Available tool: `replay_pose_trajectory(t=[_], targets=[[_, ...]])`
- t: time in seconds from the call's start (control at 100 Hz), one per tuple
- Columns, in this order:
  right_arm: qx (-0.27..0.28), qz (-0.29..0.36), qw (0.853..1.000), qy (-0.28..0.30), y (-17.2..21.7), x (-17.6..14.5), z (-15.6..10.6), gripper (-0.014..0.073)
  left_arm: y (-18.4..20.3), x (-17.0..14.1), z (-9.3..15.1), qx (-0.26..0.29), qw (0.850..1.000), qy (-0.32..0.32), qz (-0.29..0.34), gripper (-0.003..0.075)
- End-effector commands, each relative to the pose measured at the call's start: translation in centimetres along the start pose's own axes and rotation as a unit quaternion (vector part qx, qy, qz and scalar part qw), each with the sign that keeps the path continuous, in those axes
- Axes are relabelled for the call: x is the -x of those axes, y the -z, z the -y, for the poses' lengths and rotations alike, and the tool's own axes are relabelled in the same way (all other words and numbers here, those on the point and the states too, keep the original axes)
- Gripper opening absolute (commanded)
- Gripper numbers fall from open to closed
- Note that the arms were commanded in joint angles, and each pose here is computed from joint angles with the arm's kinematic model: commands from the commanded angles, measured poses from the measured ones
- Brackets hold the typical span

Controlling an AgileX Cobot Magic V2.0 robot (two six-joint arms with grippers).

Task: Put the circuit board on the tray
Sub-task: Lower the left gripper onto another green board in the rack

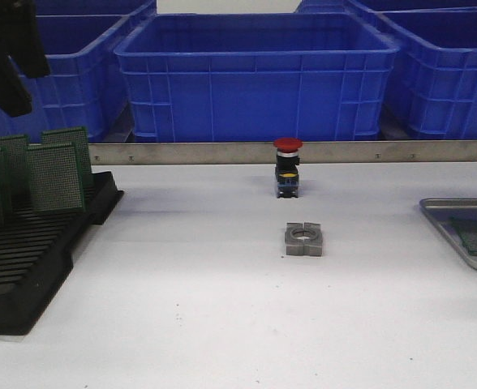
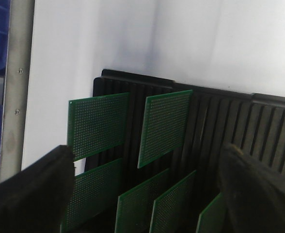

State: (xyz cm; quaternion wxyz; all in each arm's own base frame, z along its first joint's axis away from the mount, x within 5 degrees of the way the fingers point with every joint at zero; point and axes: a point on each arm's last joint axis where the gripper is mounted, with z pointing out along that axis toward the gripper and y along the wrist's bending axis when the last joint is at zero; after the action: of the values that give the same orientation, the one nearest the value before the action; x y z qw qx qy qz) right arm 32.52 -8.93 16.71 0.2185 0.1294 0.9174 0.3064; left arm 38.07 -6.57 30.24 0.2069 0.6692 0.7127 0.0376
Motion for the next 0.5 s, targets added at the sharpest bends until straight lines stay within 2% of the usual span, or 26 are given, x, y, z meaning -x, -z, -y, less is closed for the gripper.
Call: replay_pose_trajectory(t=[0.0,0.49], targets=[[0.023,0.032,0.999,0.012,1.7,0.9,-1.7,0.0430,1.3,0.4,-0.8,0.038,0.999,0.004,0.016,0.0566],[0.023,0.032,0.999,0.012,1.7,0.9,-1.7,0.0430,-4.5,-0.7,-1.0,-0.029,0.999,0.017,-0.001,0.0566]])
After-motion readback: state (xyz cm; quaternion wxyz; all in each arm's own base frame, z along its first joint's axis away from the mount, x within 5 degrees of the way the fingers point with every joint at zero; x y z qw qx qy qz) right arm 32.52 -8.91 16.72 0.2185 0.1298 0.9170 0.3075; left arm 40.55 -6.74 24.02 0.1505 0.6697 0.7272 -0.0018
